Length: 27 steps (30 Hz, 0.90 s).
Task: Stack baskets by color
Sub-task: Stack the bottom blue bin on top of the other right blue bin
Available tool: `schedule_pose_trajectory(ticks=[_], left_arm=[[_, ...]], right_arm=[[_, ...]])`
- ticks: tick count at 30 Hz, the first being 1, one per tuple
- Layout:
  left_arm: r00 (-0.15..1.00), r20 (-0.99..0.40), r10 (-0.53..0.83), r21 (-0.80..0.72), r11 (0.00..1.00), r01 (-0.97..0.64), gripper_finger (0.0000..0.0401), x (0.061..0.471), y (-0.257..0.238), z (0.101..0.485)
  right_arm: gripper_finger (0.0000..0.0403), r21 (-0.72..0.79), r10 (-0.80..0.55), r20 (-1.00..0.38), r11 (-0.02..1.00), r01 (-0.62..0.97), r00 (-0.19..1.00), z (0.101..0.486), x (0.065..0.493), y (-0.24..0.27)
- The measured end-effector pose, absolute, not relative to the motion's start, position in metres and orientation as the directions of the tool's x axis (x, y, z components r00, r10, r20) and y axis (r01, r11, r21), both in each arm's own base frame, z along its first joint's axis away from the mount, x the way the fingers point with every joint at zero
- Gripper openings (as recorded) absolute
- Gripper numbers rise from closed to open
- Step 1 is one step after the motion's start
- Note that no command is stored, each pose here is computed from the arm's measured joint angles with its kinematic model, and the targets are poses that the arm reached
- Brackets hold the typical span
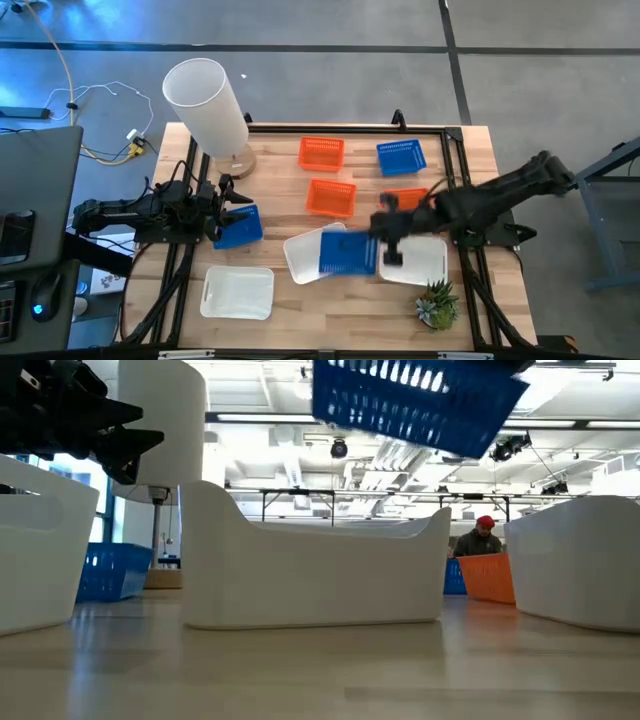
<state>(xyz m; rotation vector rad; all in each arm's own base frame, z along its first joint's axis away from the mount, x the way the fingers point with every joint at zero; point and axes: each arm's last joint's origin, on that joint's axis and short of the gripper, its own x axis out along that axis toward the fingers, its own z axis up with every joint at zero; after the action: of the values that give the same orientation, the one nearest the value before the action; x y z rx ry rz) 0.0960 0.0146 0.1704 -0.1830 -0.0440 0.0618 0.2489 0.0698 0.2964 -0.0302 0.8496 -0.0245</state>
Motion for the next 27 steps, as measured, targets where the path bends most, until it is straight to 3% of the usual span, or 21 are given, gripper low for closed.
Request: schedule_pose_trajectory(ticks=[14,27], left_arm=[[0.997,0.039,0.064,-0.185,0.981,-0.056,0.0195,0.096,0.015,0.171],[0.997,0.039,0.064,-0.184,0.981,-0.056,0.0195,0.096,0.015,0.171]], right_arm=[[0.0000,-0.313,-0.360,-0.736,0.932,0.183,0.574,0.323,0.209,-0.052],[0.0000,-0.452,-0.470,-0.759,0.878,0.155,0.450,0.321,0.177,-0.122]])
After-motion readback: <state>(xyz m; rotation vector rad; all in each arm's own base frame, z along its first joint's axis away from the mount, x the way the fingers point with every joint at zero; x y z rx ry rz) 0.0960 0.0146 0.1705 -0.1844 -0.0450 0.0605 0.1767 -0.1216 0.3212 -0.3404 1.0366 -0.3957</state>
